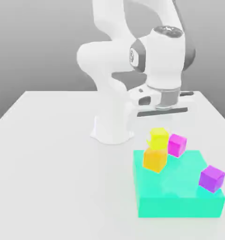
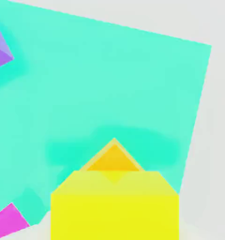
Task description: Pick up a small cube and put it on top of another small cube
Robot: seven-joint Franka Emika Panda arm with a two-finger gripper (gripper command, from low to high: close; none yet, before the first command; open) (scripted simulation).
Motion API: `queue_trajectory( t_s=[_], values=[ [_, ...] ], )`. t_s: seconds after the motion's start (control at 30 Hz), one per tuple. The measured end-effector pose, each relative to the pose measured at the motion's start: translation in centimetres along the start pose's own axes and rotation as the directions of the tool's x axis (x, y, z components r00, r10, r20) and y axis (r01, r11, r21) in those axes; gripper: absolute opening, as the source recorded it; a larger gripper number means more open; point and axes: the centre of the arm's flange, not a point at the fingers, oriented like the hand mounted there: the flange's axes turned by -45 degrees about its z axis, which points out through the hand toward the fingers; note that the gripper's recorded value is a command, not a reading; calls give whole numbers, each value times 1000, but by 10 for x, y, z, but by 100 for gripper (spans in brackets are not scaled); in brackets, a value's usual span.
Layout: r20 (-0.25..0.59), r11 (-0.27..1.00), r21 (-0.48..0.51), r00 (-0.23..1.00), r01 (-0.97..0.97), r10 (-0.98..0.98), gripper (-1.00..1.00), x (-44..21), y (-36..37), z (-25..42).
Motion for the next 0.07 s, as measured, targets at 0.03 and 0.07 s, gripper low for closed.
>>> queue_trajectory(
  t_s=[0.03,0.07],
  values=[
    [0,1000,0,1000,0,0,100,0,0,0],
    [0,1000,0,1000,0,0,100,0,0,0]
  ],
)
